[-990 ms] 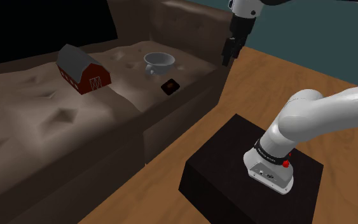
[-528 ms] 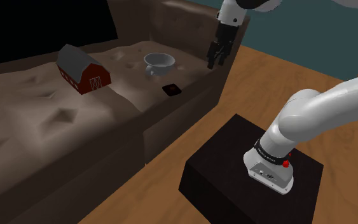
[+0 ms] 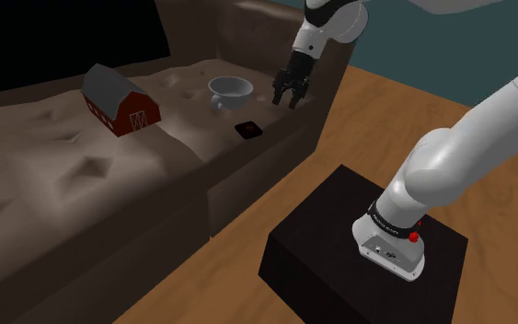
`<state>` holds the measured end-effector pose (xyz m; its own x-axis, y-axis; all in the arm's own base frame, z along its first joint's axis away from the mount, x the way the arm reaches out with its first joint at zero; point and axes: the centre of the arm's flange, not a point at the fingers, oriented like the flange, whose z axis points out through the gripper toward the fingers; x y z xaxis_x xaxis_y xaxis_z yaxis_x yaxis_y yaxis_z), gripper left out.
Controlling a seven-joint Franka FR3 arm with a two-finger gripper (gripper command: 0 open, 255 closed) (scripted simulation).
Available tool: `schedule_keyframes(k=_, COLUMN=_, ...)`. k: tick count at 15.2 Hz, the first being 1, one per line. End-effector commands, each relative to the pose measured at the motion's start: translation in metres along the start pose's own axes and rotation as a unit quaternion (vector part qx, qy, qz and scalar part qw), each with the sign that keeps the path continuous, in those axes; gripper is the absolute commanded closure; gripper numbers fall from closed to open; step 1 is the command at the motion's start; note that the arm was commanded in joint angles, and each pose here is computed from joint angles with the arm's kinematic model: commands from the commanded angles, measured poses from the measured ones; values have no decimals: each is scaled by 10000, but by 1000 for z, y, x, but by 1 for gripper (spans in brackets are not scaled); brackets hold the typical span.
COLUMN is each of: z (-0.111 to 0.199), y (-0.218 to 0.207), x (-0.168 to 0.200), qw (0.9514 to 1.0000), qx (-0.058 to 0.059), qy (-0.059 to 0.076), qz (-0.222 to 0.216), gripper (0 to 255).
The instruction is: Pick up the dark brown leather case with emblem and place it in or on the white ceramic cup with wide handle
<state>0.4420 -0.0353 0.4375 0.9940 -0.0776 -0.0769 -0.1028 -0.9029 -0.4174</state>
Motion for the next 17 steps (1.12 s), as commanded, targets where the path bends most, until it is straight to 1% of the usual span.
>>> schedule_keyframes(k=1, z=17, y=10, x=24, qw=9991, qx=398, qy=-17, qz=146, gripper=0)
schedule_keyframes(k=4, z=44, y=24, x=56, qw=9946, qx=975, qy=-60, qz=348, gripper=0)
schedule_keyframes(k=5, z=51, y=27, x=64, qw=9928, qx=1124, qy=-72, qz=401, gripper=0)
schedule_keyframes(k=12, z=87, y=19, x=64, qw=9928, qx=1125, qy=-72, qz=401, gripper=0)
schedule_keyframes(k=17, z=90, y=19, x=64, qw=9928, qx=1125, qy=-72, qz=401, gripper=0)
